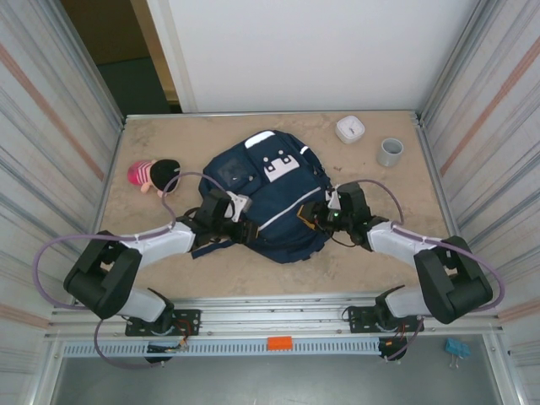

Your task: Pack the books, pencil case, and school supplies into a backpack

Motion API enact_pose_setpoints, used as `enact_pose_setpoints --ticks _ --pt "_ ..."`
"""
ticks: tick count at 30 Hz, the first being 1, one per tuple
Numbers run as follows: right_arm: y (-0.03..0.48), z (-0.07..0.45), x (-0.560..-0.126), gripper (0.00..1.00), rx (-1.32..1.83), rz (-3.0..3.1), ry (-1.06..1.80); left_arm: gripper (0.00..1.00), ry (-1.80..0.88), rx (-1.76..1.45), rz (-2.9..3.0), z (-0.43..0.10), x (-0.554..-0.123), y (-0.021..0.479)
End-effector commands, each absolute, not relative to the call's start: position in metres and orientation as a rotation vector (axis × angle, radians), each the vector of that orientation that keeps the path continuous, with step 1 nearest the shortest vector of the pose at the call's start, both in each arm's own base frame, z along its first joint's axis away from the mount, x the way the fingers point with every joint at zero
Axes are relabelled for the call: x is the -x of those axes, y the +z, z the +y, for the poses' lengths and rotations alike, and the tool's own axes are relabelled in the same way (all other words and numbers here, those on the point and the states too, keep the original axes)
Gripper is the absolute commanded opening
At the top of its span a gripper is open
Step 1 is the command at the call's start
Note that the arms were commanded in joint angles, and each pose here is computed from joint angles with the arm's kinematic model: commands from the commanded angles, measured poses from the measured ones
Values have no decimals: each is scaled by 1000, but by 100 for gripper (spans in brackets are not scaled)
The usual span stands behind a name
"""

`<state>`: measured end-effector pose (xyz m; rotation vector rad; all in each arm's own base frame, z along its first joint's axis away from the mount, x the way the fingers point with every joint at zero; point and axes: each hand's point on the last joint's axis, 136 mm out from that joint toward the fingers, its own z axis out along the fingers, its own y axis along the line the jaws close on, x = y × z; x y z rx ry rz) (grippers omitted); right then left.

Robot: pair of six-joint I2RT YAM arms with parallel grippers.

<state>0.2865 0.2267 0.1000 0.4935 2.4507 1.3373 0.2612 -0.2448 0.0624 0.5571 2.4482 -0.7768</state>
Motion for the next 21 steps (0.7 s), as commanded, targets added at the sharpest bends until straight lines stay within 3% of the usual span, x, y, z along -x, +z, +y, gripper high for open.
enact_pose_setpoints --ticks 1,6,10,17,21 --pt "124 235 -303 23 -440 2369 1372 39 -819 -632 2387 -256 -251 75" --pt "135 238 -310 9 -422 2342 1388 30 -802 -612 2369 -247 -241 71" --pt "144 241 -313 5 -416 2316 1418 42 -808 -612 2352 -245 -235 67" --pt "160 246 -316 3 -391 2285 1449 45 -780 -629 2341 -252 -242 57" --pt "158 244 -317 3 -396 2288 1426 25 -804 -682 2328 -267 -239 62"
